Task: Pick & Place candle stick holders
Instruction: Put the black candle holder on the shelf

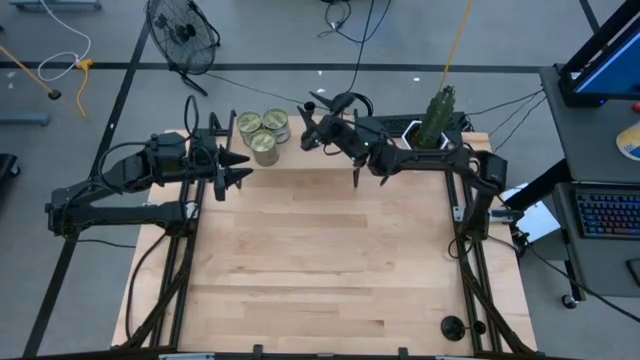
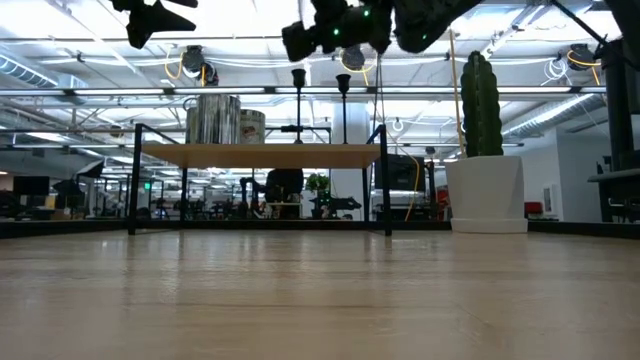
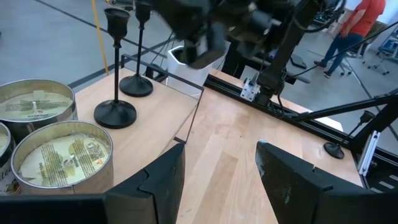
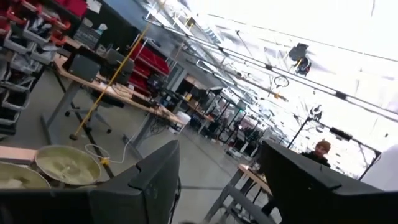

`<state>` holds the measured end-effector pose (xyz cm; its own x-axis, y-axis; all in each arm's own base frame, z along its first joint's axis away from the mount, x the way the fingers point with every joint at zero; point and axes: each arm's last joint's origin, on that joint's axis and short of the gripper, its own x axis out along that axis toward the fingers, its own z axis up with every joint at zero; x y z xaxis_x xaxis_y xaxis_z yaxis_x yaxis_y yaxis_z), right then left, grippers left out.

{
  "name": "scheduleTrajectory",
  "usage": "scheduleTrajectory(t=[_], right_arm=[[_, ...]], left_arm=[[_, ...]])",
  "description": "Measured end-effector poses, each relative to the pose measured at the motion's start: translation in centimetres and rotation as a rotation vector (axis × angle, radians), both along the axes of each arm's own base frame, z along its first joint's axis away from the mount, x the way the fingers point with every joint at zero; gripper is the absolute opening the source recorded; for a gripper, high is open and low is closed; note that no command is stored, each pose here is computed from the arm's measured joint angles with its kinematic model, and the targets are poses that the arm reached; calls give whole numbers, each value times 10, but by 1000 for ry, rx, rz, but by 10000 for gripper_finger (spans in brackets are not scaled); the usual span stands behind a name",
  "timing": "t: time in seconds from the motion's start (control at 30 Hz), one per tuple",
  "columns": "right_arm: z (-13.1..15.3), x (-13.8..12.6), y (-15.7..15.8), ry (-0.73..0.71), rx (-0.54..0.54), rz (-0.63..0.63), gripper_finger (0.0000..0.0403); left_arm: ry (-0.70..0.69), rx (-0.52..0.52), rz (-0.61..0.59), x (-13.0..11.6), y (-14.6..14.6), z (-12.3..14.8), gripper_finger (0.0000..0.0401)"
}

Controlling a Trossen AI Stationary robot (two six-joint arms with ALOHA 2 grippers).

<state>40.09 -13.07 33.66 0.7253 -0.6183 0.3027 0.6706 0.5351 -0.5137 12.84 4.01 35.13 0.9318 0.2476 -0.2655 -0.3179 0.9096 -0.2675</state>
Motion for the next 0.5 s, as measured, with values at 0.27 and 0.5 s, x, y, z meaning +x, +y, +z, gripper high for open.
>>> scheduleTrajectory(t=[0.27, 0.5], right_arm=[[18, -9, 26, 76, 19, -11, 212], [32, -24, 42, 147, 74, -134, 197]], left_arm=[[0, 1, 0, 0, 0, 0, 205], [0, 0, 0, 0, 0, 0, 205]])
